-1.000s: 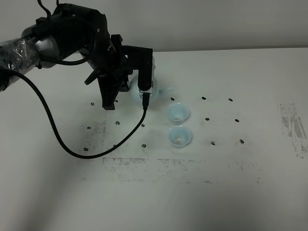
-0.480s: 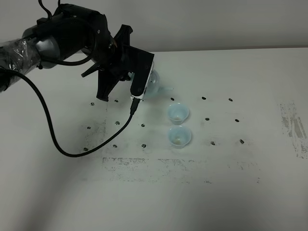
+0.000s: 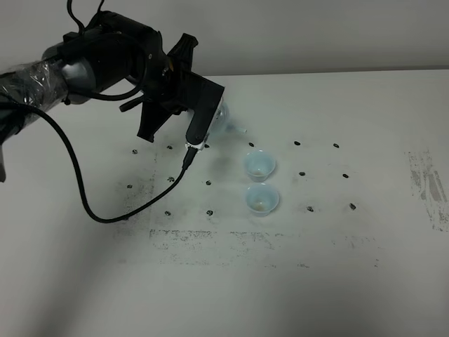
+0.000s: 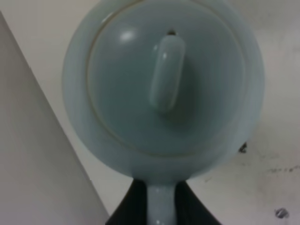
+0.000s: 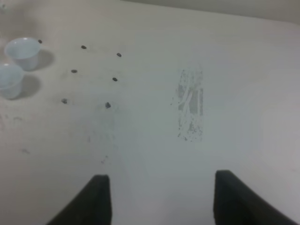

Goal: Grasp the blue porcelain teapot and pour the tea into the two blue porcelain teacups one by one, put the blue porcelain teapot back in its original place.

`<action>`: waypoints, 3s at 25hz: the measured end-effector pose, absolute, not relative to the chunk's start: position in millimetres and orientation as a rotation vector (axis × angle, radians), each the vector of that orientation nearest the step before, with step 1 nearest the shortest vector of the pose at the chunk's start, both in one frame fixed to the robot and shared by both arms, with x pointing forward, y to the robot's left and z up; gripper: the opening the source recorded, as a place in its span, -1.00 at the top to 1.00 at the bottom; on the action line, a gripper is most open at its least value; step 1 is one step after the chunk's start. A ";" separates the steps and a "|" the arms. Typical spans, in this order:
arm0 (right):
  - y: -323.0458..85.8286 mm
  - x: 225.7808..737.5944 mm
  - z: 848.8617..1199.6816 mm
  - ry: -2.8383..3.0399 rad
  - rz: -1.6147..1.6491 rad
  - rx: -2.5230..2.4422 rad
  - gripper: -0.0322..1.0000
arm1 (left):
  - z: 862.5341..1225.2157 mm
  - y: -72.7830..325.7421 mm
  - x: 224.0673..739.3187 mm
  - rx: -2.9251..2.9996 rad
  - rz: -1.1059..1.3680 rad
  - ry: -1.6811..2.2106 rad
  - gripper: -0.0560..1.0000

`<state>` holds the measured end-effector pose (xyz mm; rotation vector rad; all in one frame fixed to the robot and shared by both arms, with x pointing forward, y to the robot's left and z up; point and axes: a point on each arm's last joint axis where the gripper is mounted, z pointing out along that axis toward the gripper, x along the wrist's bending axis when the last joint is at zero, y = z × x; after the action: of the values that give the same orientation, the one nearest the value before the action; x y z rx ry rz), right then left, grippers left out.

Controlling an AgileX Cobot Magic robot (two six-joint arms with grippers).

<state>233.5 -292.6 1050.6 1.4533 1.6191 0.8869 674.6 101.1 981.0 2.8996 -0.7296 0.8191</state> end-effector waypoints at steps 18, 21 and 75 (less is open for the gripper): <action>-292.6 233.5 1050.6 1.619 0.887 1.453 -0.04 | 964.3 72.7 668.9 2.867 0.853 -0.871 0.83; -292.6 233.5 1050.6 1.619 0.887 1.453 -0.04 | 964.8 71.5 668.9 2.867 0.872 -0.899 0.83; -292.6 233.5 1050.6 1.619 0.887 1.453 -0.04 | 968.6 66.2 669.7 2.880 1.000 -1.153 0.83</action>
<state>233.5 -292.6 1050.6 1.4533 1.6191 0.8869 669.7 66.2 968.6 2.8796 -1.1531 0.9997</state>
